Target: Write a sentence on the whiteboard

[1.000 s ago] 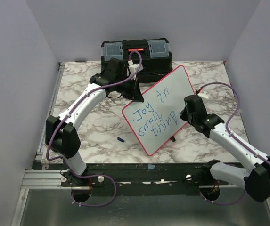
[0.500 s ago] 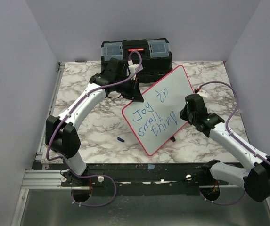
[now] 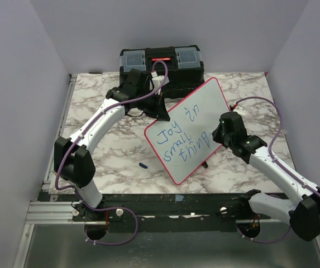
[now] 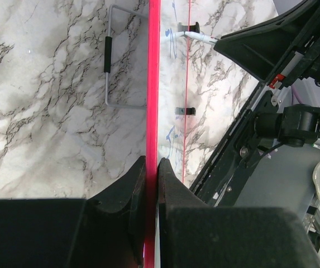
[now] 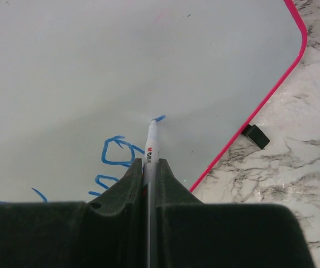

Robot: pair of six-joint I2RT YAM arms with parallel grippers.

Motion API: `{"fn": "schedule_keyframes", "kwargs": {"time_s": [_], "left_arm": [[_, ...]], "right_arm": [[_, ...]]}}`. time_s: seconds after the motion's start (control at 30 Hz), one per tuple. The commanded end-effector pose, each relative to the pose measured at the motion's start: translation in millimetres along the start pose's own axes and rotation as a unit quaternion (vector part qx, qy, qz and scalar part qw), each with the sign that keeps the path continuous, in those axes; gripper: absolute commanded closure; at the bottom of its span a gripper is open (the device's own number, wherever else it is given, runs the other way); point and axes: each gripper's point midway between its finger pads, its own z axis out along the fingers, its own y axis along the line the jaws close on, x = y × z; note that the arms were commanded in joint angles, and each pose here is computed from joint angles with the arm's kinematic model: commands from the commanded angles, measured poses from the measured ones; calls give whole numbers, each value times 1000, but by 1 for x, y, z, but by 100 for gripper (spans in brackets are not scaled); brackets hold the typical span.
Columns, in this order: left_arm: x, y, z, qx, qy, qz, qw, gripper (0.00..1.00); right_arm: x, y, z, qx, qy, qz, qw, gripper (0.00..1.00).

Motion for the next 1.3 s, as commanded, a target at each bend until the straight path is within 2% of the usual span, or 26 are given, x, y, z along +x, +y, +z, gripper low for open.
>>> {"fn": "schedule_keyframes", "kwargs": {"time_s": [0.0, 0.37, 0.83, 1.27], "left_arm": [[3, 9, 3, -21, 6, 33, 999, 100], [1, 8, 2, -20, 3, 35, 999, 100], [3, 8, 3, -21, 4, 36, 999, 100], [1, 8, 3, -18, 2, 39, 999, 100]], "right_arm": [[17, 16, 0, -50, 31, 6, 998, 99], [34, -1, -1, -23, 49, 5, 999, 99], [32, -18, 11, 42, 50, -5, 998, 99], [45, 1, 5, -24, 74, -6, 997, 99]]}}
